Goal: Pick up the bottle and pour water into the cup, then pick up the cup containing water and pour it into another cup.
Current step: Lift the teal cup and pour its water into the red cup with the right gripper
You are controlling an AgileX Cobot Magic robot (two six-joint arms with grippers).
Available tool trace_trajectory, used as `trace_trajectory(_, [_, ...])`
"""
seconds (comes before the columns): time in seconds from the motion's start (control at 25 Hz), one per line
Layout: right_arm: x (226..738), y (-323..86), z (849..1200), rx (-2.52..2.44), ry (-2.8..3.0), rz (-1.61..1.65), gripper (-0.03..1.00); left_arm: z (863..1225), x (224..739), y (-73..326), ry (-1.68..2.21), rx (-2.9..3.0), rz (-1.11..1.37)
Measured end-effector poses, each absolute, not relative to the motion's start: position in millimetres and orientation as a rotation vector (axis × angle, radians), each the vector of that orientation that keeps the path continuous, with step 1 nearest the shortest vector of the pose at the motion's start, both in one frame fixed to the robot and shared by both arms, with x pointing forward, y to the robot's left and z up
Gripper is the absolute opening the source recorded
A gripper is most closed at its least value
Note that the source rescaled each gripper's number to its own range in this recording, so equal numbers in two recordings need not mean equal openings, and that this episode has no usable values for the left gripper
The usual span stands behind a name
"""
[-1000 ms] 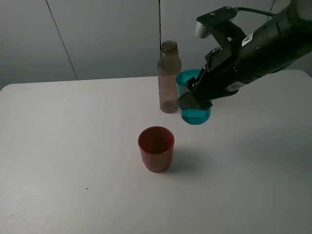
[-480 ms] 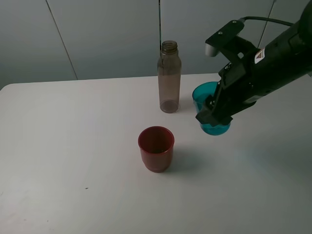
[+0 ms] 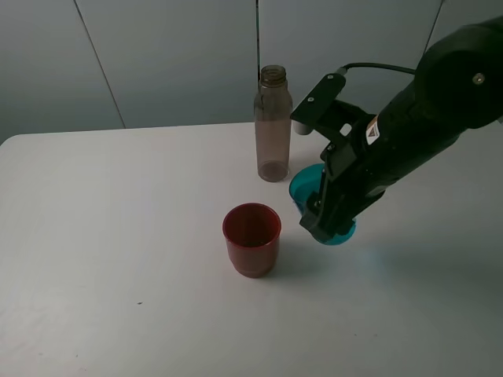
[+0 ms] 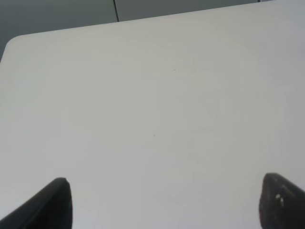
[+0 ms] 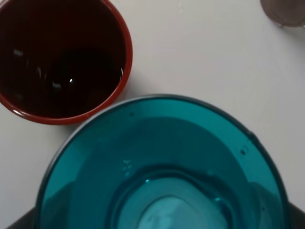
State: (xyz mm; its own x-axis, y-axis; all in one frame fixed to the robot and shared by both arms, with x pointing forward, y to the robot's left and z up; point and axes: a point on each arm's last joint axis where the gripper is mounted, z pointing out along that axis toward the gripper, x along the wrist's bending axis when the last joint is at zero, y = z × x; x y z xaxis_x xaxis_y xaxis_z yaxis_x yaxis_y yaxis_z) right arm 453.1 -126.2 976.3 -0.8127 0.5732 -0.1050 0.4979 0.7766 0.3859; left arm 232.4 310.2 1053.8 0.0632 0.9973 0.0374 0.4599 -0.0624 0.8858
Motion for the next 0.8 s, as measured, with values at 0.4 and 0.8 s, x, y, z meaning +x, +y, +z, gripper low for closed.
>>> trace_trajectory(0.4, [445, -112, 970, 0.710, 2.723, 0.422, 0.10, 1054, 232, 310, 1.486, 1.619, 0.941])
trace_trajectory(0.8, [449, -99, 963, 0.637, 2.663, 0.317, 0.10, 1054, 232, 310, 1.486, 1.619, 0.941])
